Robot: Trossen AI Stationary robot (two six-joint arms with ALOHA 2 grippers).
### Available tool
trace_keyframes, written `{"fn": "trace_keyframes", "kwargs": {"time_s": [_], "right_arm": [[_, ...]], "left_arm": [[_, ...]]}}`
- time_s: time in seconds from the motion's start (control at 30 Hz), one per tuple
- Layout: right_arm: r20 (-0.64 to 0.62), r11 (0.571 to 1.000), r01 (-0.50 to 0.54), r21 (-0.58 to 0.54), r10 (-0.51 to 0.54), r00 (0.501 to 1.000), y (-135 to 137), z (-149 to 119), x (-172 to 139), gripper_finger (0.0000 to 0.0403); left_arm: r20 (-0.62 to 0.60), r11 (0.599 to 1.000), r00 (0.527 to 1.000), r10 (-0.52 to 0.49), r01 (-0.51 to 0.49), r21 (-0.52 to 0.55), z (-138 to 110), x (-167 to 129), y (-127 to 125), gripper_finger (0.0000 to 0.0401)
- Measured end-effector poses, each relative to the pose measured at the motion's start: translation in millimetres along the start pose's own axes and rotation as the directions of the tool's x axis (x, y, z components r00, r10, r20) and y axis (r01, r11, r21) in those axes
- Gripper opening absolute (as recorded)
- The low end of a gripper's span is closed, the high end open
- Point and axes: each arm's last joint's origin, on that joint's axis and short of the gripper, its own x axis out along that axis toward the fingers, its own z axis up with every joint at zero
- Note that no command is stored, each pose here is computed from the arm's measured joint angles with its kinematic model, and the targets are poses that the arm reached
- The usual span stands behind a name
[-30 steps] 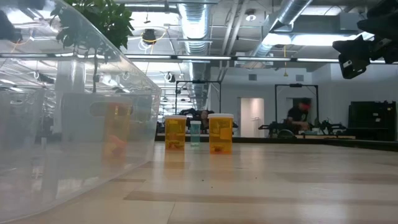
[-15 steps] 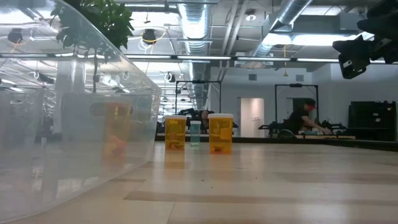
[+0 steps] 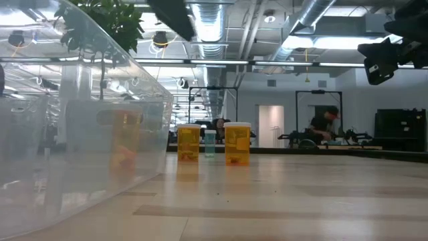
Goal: Pick and place medicine bottles into bin by pill shape (circle, oval)
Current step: Put the small green tablet bottle into the left transparent bin
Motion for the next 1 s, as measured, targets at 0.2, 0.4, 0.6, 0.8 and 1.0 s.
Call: {"fn": "trace_keyframes", "kwargs": {"time_s": [0.2, 0.4, 0.6, 0.8, 1.0], "right_arm": [[0.0, 1.0, 0.0, 0.0, 0.0, 1.0, 0, 0, 0, 0.0226], [0.0, 1.0, 0.0, -0.001, 0.0, 1.0, 0, 0, 0, 0.0226], [-0.014, 1.0, 0.001, -0.004, -0.001, 1.0, 0, -1, 1, 0.0226], [-0.014, 1.0, 0.0, -0.004, 0.0, 1.0, 0, -1, 1, 0.0226], [-0.014, 1.0, 0.0, -0.004, 0.0, 1.0, 0, -1, 1, 0.0226]], "left_arm": [[0.078, 0.996, 0.993, -0.085, 0.084, 0.006, 14, 25, 48, 0.0315], [0.089, 0.991, 0.987, -0.135, 0.134, 0.018, 16, 65, 81, 0.0313], [-0.032, 0.982, 0.982, -0.187, 0.187, -0.014, 4, 115, 92, 0.0313], [-0.072, 0.981, 0.979, -0.192, 0.194, 0.015, -2, 135, 96, 0.0313], [-0.063, 0.981, 0.979, -0.192, 0.193, 0.004, -5, 148, 107, 0.0313]]}}
